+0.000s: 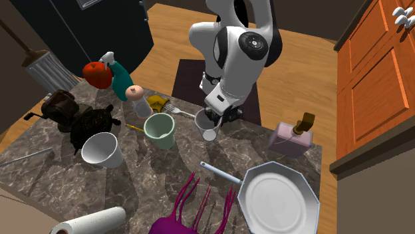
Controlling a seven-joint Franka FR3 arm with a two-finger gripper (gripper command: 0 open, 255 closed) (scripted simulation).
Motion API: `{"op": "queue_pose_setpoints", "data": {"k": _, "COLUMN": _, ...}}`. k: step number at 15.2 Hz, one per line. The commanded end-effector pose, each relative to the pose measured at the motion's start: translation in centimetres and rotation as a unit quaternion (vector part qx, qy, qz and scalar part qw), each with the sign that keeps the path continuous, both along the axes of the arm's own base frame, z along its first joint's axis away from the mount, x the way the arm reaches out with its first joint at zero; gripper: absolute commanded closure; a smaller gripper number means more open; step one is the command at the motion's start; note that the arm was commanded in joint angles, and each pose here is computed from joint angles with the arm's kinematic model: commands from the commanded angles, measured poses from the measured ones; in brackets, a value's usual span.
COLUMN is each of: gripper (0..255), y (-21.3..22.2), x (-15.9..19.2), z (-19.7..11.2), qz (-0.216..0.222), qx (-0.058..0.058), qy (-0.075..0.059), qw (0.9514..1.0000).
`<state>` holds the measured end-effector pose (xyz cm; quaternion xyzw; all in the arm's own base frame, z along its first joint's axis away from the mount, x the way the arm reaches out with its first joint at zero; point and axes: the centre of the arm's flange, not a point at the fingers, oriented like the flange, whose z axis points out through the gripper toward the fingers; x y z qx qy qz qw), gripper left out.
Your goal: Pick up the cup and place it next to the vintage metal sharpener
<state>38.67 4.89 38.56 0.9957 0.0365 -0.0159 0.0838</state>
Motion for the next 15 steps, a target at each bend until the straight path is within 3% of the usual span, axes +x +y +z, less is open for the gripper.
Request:
{"op": "queue_pose_setpoints", "data": {"k": 1, "gripper": 255, "y": 0.0, "x": 0.0, "z": 1.1, "qz": 0.000, "qx": 0.000, "qy": 0.000, "qw": 1.0000}}
{"op": "queue_pose_setpoints", "data": {"k": 15, "gripper": 255, "y": 0.0, "x": 0.0, "z": 8.5, "qz": 0.000, "qx": 0.000, "qy": 0.000, "qw": 1.0000}}
